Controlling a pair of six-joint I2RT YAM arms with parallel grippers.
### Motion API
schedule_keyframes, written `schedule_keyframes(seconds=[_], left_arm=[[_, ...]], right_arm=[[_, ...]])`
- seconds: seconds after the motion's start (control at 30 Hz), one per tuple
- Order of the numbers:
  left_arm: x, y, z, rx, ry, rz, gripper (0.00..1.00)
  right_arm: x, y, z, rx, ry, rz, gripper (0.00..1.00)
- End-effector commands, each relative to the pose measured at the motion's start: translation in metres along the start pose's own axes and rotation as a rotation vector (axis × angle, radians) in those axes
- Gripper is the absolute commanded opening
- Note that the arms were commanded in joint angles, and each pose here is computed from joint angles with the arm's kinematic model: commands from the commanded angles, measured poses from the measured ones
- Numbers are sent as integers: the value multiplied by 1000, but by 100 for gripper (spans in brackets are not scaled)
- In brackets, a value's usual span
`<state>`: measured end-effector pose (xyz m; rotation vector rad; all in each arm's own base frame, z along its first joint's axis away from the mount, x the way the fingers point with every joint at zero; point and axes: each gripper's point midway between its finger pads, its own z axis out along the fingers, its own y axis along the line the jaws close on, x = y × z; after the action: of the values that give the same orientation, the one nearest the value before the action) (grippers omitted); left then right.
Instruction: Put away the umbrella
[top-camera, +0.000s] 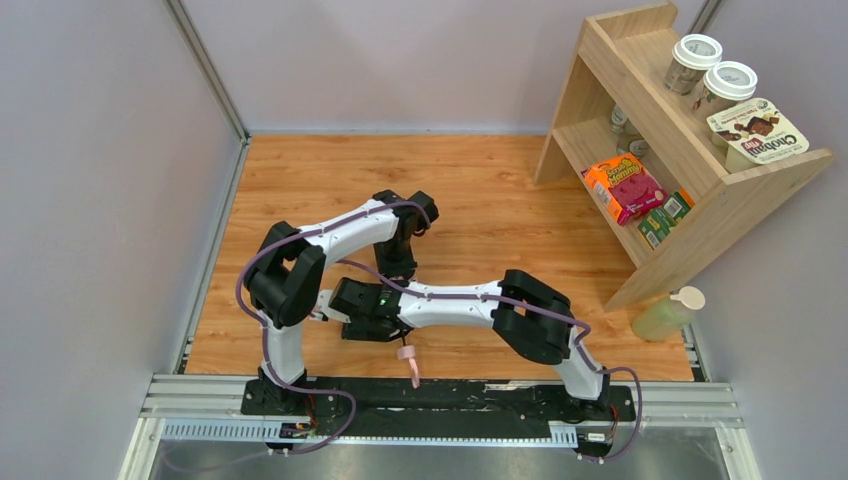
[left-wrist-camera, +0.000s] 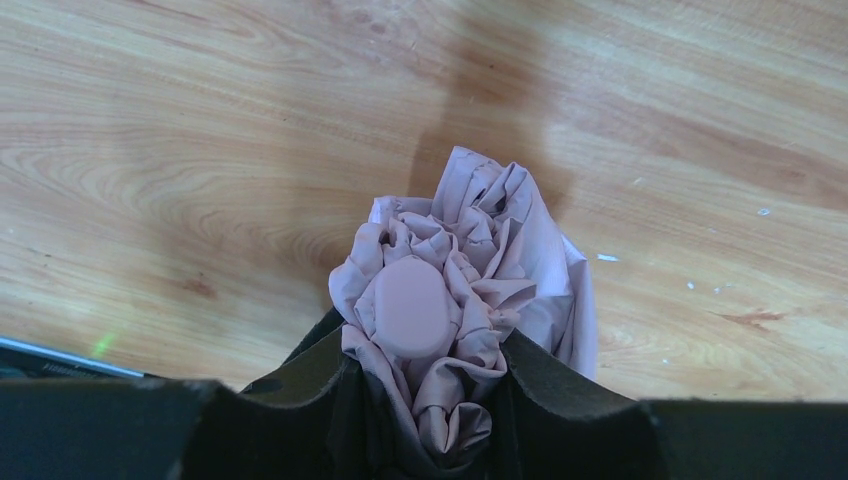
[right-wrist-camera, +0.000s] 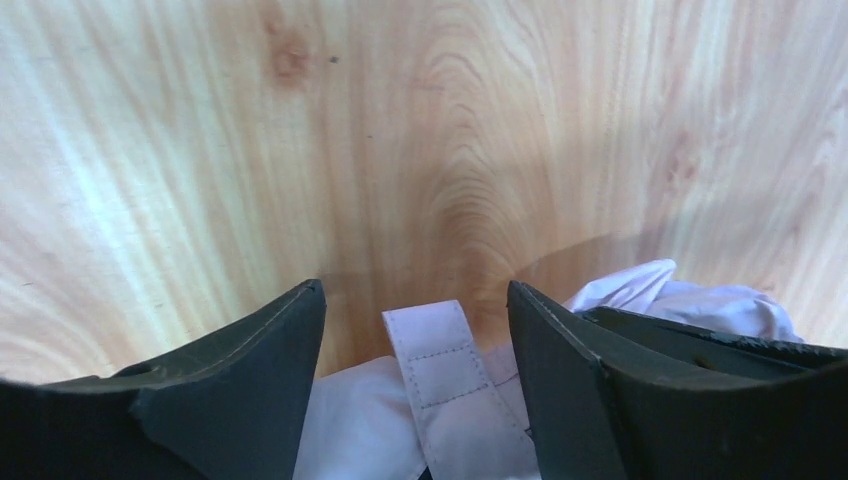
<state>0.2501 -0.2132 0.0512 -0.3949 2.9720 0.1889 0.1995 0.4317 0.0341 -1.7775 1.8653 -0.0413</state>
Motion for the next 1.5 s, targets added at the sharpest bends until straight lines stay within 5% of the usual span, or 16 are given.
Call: schedule_keyframes(seconds=[0.0, 0.4, 0.6, 0.8, 1.07, 1.17, 1.3, 1.47], left_arm=[[42, 97, -44, -342, 178, 113, 0], [27, 72, -60, -102, 61, 84, 0], [-6, 50, -81, 162, -143, 8, 0], [-51, 43, -115, 395, -468, -92, 0], [-131, 59, -194, 587, -1274, -105, 0], [-147, 49, -229, 532, -1532, 126, 0], [-159, 31, -231, 459, -1695, 257, 0], [-150, 33, -170, 536, -1619, 85, 0]], right_arm=[[2, -3, -22, -87, 9, 61, 75], [-20, -44, -119, 53, -313, 194, 89], [14, -43, -156, 90, -365, 257, 91], [31, -53, -232, 101, -608, 508, 96], [95, -94, -286, 268, -678, 855, 100], [112, -107, -305, 307, -707, 887, 100], [120, -113, -317, 325, -716, 908, 100], [125, -110, -318, 319, -723, 936, 100]])
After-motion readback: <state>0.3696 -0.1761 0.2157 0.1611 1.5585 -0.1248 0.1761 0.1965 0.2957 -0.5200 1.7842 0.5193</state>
